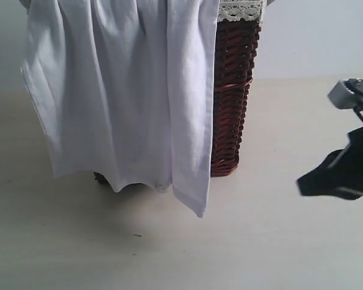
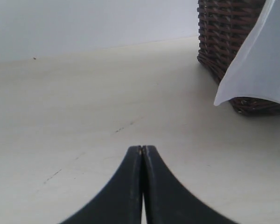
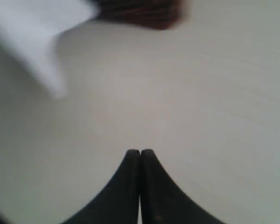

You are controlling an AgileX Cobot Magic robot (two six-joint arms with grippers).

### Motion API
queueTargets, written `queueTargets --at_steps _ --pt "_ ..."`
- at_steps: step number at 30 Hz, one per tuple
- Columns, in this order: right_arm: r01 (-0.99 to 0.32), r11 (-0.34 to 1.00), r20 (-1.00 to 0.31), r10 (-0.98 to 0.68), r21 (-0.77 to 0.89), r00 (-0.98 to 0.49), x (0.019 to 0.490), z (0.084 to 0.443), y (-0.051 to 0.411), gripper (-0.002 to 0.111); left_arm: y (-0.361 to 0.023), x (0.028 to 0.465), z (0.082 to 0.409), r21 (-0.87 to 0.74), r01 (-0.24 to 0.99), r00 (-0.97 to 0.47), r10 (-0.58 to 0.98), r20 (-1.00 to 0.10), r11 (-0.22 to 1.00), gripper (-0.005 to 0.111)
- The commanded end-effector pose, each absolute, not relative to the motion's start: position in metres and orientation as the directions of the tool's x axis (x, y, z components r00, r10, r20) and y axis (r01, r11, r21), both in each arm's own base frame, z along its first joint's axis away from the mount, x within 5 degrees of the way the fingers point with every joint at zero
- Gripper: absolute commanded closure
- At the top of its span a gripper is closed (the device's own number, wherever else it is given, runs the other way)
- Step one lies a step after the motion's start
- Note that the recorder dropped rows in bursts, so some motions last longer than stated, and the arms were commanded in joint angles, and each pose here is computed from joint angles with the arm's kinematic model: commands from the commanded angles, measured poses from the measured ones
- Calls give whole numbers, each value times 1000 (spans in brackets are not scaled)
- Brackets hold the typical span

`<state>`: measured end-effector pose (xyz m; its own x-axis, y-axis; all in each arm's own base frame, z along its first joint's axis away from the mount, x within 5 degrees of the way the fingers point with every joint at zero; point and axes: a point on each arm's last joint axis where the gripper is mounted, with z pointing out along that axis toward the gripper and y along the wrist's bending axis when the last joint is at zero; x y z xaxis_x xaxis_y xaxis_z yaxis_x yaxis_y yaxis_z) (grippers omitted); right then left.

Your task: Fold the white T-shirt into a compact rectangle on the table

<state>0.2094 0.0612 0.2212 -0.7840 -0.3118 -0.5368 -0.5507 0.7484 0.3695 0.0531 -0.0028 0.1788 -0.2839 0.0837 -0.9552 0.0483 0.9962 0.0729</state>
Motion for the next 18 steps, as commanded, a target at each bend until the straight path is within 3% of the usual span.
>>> queueTargets --at_steps 1,2,4,5,7,9,12,18 --pt "-912 271 -886 -267 307 -378 203 258 93 108 -3 53 181 69 50 -266 79 -961 996 107" --pt "-902 319 -924 -149 291 -351 212 266 94 106 -3 53 181 69 50 -266 79 -961 996 107" --pt "-913 358 -964 -98 196 -245 229 269 94 88 -3 53 181 69 50 -266 79 -961 996 107" --pt "-918 338 -965 -83 209 -250 242 266 95 73 -3 53 181 69 50 -266 79 -961 996 107" --pt "-904 331 -948 -75 270 -311 268 254 97 54 -3 53 181 69 50 -266 79 -961 996 107" --pt "-875 346 -921 -67 340 -384 294 239 98 51 -3 53 181 69 50 -266 79 -961 996 107" --pt "-881 334 -923 -72 336 -379 316 234 103 51 -3 53 181 69 50 -266 79 -961 996 107" --pt "-929 211 -936 -120 302 -332 316 237 147 55 -3 53 181 69 50 -266 79 -961 996 107"
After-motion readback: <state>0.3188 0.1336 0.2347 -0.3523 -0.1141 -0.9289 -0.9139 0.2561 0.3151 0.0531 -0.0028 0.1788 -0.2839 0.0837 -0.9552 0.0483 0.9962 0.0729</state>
